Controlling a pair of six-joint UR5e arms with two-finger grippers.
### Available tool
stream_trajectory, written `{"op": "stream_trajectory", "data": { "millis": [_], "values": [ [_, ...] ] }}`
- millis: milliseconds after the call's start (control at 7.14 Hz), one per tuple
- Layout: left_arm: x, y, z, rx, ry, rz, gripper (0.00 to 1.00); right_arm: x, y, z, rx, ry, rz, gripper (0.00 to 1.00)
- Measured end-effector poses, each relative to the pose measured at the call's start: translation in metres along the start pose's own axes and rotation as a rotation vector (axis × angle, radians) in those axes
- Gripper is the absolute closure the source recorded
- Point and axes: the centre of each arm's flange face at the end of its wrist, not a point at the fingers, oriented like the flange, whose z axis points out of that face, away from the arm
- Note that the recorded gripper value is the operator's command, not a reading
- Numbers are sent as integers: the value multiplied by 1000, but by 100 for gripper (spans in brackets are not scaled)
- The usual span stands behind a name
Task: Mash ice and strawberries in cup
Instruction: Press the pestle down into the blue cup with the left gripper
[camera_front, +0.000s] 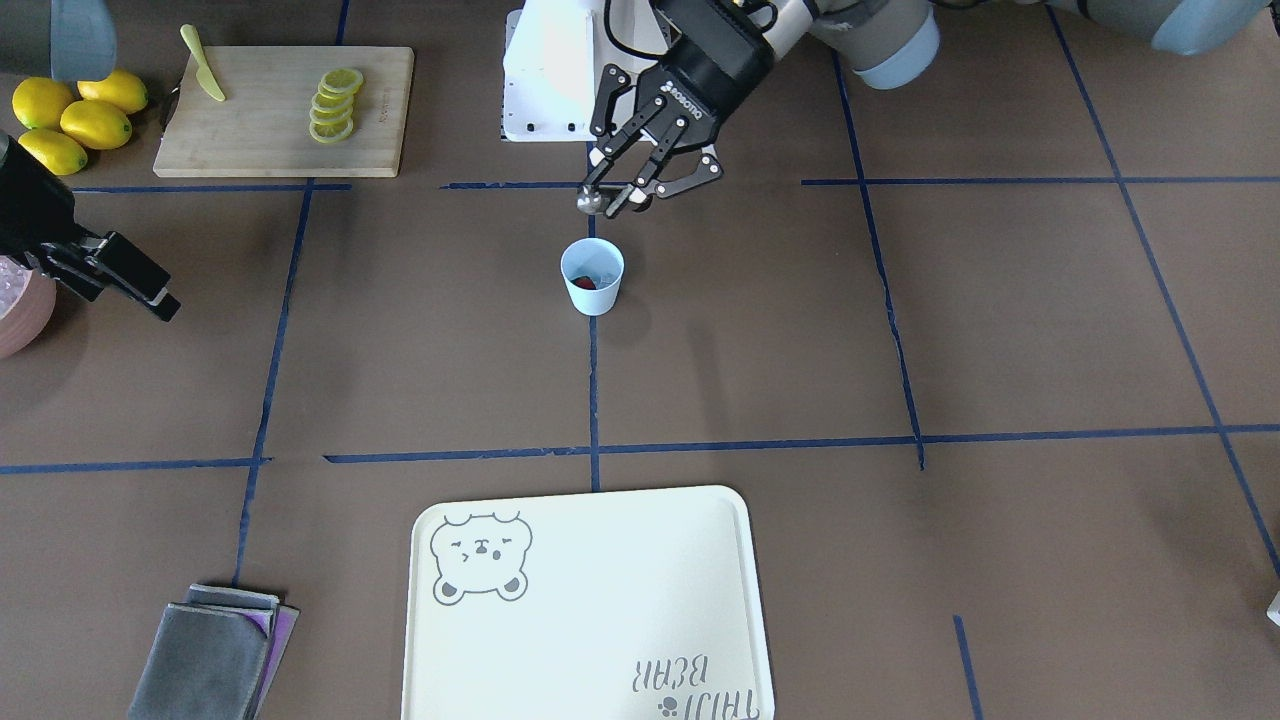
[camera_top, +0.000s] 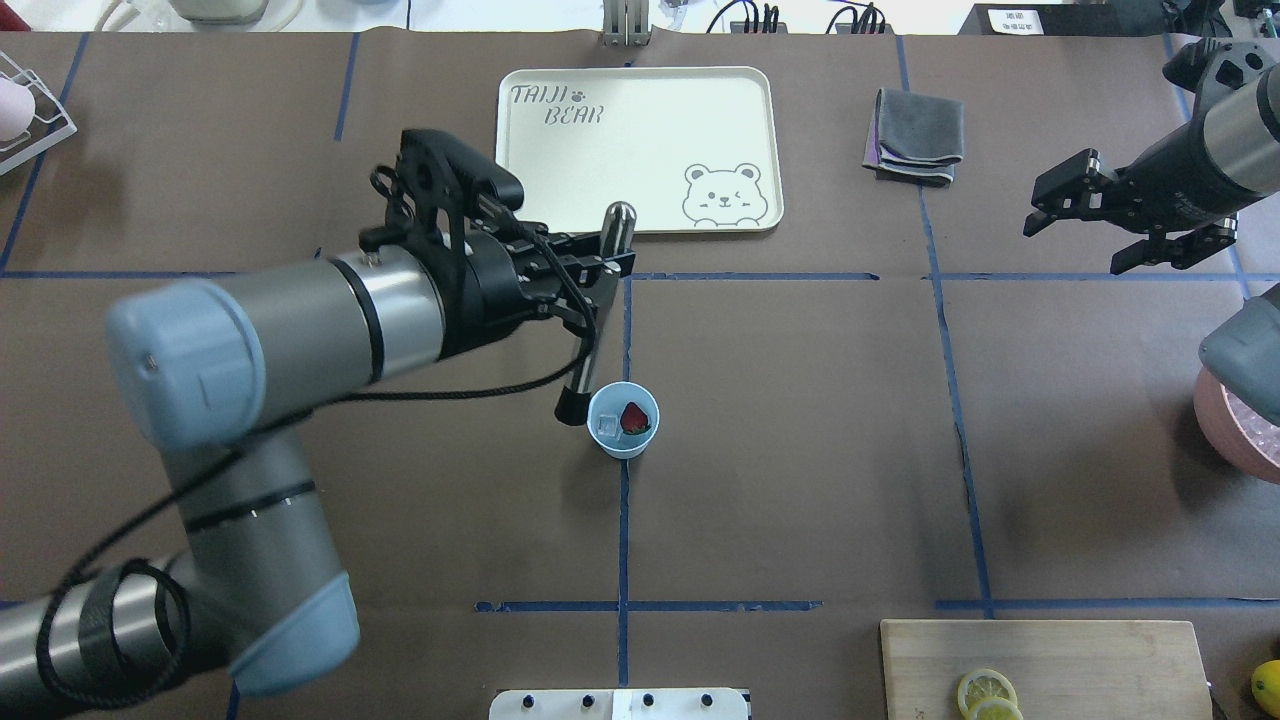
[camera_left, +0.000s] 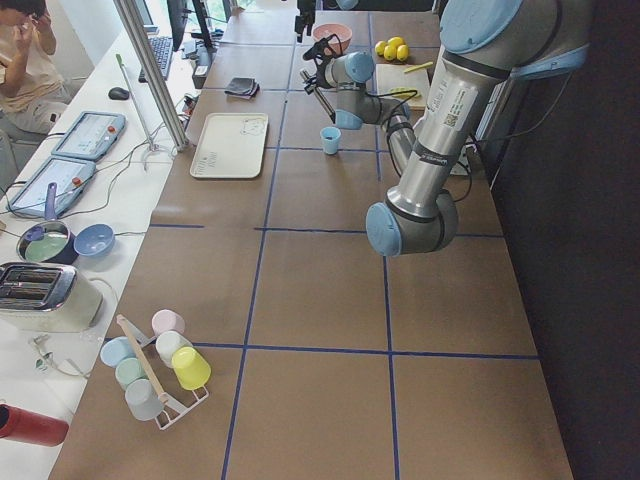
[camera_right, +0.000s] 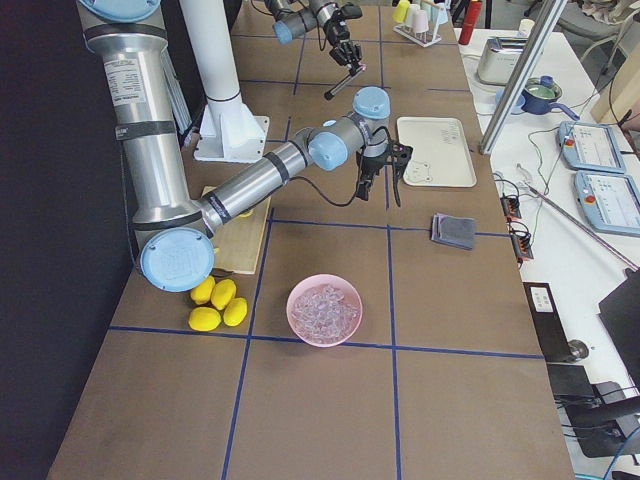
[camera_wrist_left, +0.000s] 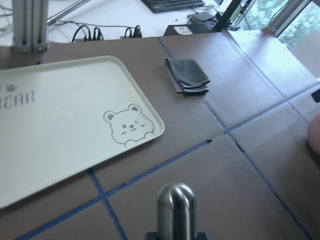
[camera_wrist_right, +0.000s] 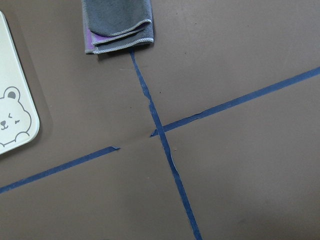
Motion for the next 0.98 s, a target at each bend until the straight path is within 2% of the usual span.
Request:
{"op": "stream_trajectory", "data": {
  "millis": [140, 560, 981],
  "values": [
    [19, 23, 2, 81, -38, 5, 100, 0, 0, 0, 0, 0, 0, 0],
    [19, 52, 13, 224, -47, 124, 100, -1, 1, -1, 1, -2, 2, 0],
    [12, 60, 23, 258, -107, 203, 100, -1, 1, -2, 1, -3, 8, 0]
  ]
}}
